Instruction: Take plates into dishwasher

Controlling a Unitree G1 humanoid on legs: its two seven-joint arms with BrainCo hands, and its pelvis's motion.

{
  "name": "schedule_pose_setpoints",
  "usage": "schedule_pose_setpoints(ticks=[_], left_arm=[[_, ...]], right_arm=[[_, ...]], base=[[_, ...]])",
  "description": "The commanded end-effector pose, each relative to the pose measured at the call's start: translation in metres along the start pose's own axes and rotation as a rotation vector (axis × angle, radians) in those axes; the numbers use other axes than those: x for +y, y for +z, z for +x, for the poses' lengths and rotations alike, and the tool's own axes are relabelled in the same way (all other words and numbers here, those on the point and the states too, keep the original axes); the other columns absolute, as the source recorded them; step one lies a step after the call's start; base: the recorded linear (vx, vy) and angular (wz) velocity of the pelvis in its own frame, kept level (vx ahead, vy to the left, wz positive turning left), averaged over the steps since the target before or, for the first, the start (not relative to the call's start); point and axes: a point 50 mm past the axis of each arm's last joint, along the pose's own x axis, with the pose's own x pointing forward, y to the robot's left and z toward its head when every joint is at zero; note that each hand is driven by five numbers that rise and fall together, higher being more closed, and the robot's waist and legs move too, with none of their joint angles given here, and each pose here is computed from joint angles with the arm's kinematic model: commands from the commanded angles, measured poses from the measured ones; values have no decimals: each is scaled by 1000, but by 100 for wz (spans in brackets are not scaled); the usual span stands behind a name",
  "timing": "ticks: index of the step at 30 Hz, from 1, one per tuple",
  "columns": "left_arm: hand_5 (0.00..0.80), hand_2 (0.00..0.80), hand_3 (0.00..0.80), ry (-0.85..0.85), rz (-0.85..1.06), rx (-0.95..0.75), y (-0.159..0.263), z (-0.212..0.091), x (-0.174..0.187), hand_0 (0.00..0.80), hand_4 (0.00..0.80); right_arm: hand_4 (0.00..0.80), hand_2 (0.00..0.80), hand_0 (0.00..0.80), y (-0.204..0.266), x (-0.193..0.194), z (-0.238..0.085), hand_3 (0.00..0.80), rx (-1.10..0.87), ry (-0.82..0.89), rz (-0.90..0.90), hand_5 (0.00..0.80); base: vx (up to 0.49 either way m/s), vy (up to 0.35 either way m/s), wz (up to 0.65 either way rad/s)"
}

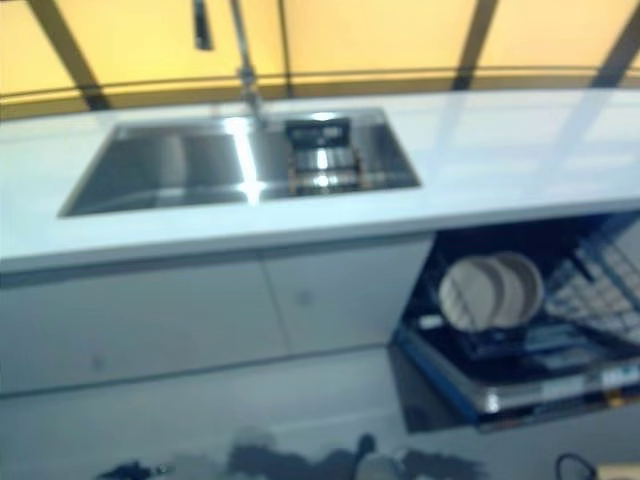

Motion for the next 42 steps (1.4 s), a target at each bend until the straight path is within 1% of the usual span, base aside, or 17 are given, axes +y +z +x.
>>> schedule_pose_setpoints(ticks=[1, 7, 11, 16, 20, 23, 26, 27, 28, 29, 32, 35, 36, 37, 39, 40, 42], left_arm=[[0, 0, 0, 22, -22, 60, -14, 0, 20, 0, 0], [0, 0, 0, 39, -35, 121, -35, -2, 6, 0, 0], [0, 0, 0, -5, 0, 63, -20, -1, -4, 0, 0], [0, 0, 0, 3, 27, 4, 4, -1, -7, 0, 0], [0, 0, 0, 17, -43, -11, 13, -1, -10, 0, 0], [0, 0, 0, 15, -112, -16, 17, -1, -15, 0, 0], [0, 0, 0, -13, -168, -26, 23, -2, -27, 0, 0], [0, 0, 0, -15, -171, -26, 23, -2, -27, 0, 0], [0, 0, 0, -32, -200, -23, 20, -3, -38, 0, 0], [0, 0, 0, -43, -223, -18, 16, -4, -46, 0, 0], [0, 0, 0, -75, -263, -9, 6, -8, -68, 0, 0], [0, 0, 0, -98, -293, 4, -1, -11, -80, 0, 0], [0, 0, 0, -105, -284, 6, -2, -11, -80, 0, 0], [0, 0, 0, -108, -261, 3, 0, -11, -78, 0, 0], [0, 0, 0, -110, -237, 3, 0, -10, -76, 0, 0], [0, 0, 0, -116, -207, 1, -2, -10, -76, 0, 0], [0, 0, 0, -128, -179, -11, -2, -11, -79, 0, 0]], right_arm=[[0, 0, 0, -9, 13, -1, 0, 31, -12, 0, 0], [0, 0, 0, -28, 66, -7, 0, 108, 63, 22, 0], [0, 0, 0, -27, 92, -17, 0, 126, 142, 113, 0], [0, 0, 0, -10, 109, -29, 0, 144, 167, 283, 0], [0, 0, 0, -2, 107, -26, 0, 72, 214, 323, 0], [0, 0, 0, -2, 114, -24, 0, 29, 275, 442, 0], [0, 0, 0, 3, 121, -26, 0, 16, 400, 750, 0], [0, 0, 0, 3, 121, -26, 0, 16, 415, 788, 0], [0, 0, 0, 14, 128, -32, 0, -1, 563, 1036, 0], [0, 0, 0, 23, 132, -38, 0, -34, 660, 1165, 0], [0, 0, 0, 53, 136, -57, 0, -148, 844, 1491, 0], [0, 0, 0, 83, 128, -75, 0, -253, 964, 1726, 0], [0, 0, 0, 101, 117, -80, 0, -283, 997, 1803, 0], [0, 0, 0, 132, 85, -84, 0, -313, 1025, 1908, 0], [0, 0, 0, 161, 51, -92, 0, -354, 1085, 2015, 0], [0, 0, 0, 191, 9, -108, 0, -435, 1164, 2146, 0], [0, 0, 0, 220, -29, -135, 0, -560, 1216, 2211, 0]], base=[[-234, -280, -9], [-81, -343, -25], [-119, -311, -22], [-144, -130, 3], [-244, -17, -1], [-231, 16, -14], [-156, 55, -7], [-85, 87, -7], [-51, 137, -5], [-50, 193, -7], [-11, 166, -7], [39, 92, 4], [104, 23, 11], [54, -15, 20], [52, -27, 33], [56, -12, 32], [23, 1, 29]])
